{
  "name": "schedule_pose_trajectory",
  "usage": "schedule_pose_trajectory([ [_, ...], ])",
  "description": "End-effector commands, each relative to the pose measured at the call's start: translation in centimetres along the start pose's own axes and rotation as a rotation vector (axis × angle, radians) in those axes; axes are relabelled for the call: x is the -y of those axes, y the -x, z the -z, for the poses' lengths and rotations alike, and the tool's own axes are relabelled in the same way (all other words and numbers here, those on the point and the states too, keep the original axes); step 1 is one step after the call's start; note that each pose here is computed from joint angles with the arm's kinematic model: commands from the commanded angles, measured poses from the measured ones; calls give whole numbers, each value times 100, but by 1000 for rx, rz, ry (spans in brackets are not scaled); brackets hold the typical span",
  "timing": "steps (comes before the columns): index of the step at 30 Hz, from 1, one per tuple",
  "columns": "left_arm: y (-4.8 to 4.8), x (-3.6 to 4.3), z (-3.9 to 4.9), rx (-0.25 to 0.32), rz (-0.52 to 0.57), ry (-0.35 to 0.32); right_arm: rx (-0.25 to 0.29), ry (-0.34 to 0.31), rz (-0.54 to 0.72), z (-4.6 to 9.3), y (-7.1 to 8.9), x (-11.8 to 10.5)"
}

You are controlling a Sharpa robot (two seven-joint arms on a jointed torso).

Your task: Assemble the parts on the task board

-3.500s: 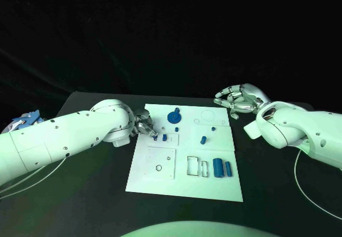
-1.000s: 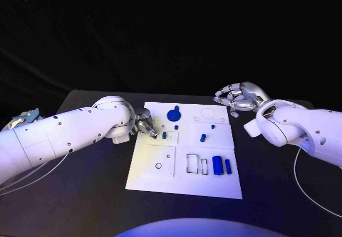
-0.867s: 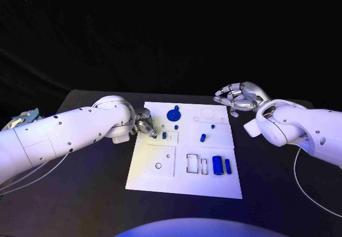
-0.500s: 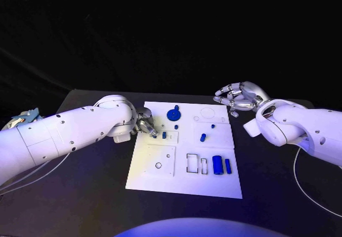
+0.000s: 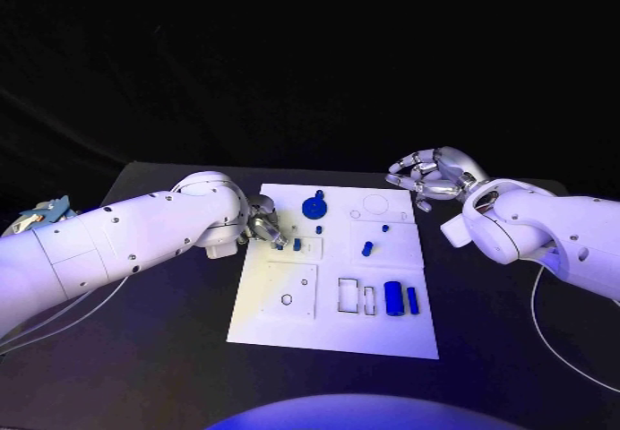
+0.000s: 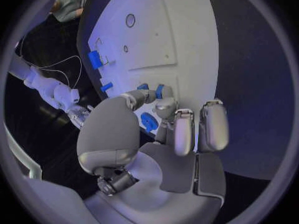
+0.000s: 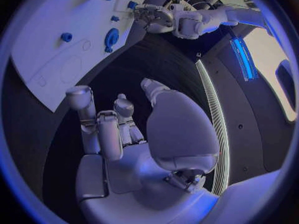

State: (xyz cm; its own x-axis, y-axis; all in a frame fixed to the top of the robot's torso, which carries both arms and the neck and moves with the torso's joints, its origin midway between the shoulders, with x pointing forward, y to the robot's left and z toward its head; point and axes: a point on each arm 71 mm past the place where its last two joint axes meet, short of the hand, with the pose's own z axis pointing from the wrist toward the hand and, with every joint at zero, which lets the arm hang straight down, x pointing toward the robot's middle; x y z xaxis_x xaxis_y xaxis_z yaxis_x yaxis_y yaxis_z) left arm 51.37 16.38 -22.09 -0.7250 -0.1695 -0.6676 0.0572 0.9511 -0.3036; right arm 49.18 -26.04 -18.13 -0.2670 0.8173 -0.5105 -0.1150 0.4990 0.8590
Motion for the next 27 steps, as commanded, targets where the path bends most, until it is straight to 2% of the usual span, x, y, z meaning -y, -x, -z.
schedule_pose_trajectory([
  [1,-63,0,-23,-40,-3,7,-12,7,1,1,-13,-4],
  [27,13,-98,30,12,35,15,-8,8,1,-3,-12,-1],
])
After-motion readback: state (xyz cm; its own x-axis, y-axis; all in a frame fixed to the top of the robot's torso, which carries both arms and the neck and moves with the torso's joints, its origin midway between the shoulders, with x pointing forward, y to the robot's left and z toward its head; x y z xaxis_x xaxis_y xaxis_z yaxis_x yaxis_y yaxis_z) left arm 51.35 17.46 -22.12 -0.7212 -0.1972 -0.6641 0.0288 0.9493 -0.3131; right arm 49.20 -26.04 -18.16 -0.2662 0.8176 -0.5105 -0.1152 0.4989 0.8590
